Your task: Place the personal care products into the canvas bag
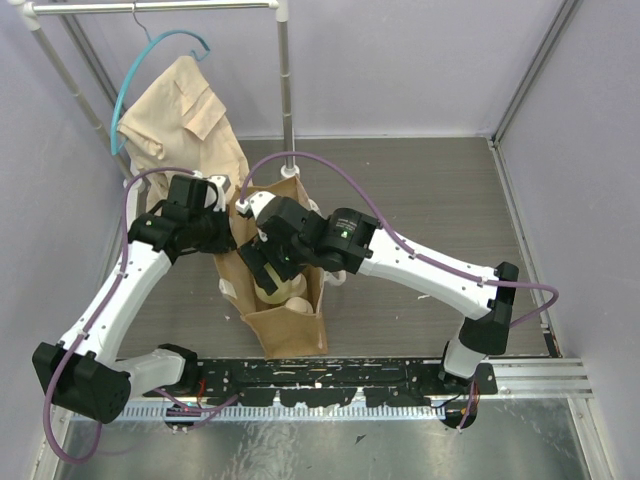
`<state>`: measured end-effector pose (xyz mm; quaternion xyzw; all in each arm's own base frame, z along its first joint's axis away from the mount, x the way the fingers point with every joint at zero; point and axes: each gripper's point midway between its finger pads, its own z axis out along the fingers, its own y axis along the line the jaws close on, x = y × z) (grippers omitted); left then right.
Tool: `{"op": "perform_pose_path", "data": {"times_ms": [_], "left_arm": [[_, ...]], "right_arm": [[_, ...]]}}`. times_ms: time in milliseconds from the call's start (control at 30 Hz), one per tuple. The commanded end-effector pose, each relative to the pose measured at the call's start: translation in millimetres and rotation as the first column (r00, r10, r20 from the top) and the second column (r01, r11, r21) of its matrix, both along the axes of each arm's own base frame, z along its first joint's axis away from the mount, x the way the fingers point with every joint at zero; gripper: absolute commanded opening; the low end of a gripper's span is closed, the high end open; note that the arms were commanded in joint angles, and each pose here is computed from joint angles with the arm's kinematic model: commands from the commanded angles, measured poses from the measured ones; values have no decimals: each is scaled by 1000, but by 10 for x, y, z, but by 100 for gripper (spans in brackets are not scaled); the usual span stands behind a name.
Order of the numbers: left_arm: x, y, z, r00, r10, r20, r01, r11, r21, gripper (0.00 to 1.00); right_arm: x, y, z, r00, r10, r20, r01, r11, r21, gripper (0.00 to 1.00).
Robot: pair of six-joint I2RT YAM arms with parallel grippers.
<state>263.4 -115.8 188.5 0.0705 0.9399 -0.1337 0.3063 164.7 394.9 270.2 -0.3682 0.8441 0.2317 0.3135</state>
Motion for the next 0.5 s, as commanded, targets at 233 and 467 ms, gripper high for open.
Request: {"op": "perform_pose_path", "data": {"times_ms": [233,467], "left_arm": [[155,23,373,992,3,130,-1,1000,-9,0],[114,40,414,992,-3,124,3,1000,-2,0]], "right_arm": [[-74,383,998,995,36,95,-70,920,387,1],[16,413,587,996,9,85,-35,948,316,1]]}}
